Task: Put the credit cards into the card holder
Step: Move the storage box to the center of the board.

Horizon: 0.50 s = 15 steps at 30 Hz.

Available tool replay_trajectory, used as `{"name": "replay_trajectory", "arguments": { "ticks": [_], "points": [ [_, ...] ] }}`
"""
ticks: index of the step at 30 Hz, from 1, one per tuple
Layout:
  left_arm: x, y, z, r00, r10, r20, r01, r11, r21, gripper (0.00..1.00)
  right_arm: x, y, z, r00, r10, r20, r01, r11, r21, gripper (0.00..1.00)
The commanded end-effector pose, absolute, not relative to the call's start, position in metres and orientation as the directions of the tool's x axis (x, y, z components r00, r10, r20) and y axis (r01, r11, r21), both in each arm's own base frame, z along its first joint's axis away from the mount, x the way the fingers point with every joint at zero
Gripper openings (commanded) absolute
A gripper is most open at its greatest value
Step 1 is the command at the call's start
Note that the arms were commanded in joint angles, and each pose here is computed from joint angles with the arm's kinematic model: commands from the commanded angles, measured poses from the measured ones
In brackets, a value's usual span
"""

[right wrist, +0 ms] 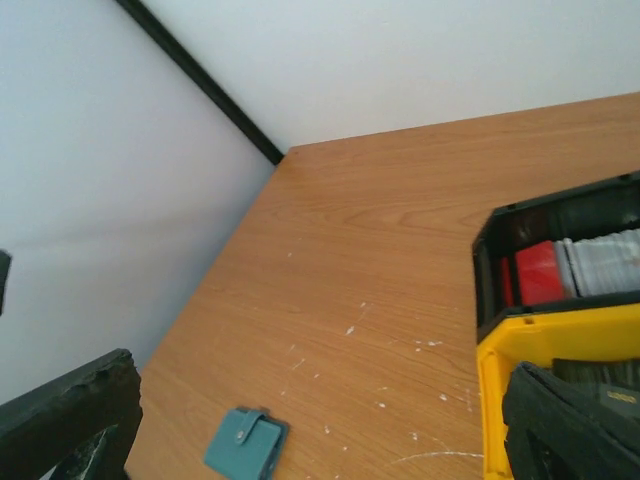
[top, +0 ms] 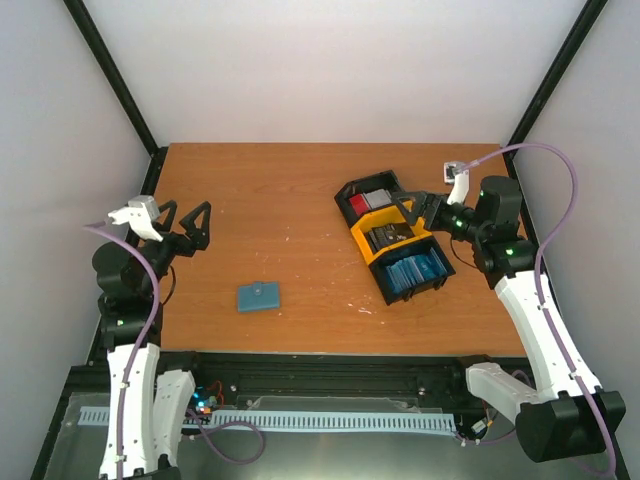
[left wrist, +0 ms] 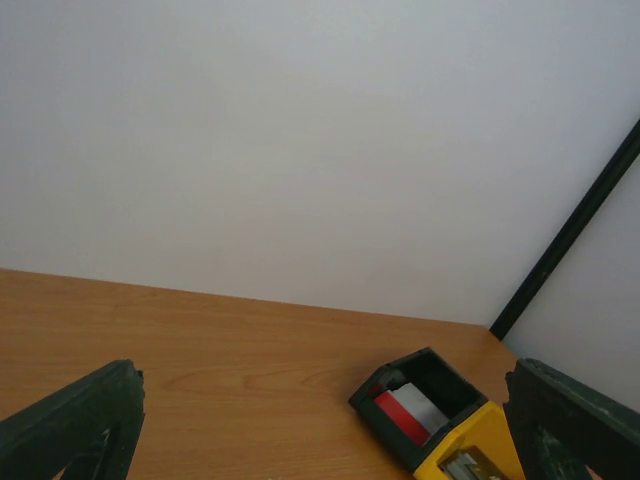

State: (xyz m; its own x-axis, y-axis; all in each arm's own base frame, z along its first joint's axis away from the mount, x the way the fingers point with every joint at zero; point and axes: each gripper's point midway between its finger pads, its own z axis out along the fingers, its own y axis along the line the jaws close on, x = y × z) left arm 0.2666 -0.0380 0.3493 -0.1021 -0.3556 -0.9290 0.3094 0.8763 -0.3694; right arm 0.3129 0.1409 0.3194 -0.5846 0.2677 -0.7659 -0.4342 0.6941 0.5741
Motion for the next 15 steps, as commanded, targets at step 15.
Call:
{"name": "replay_trajectory", "arguments": {
  "ticks": [15],
  "points": [
    [0.268, -0.071, 0.319, -0.288, -0.419, -0.861, 0.471, 0.721, -0.508, 1.00, 0.247, 0.289, 0.180, -0.798, -0.170, -0.578, -0.519, 0.682, 0.515, 0.88]
  ]
}}
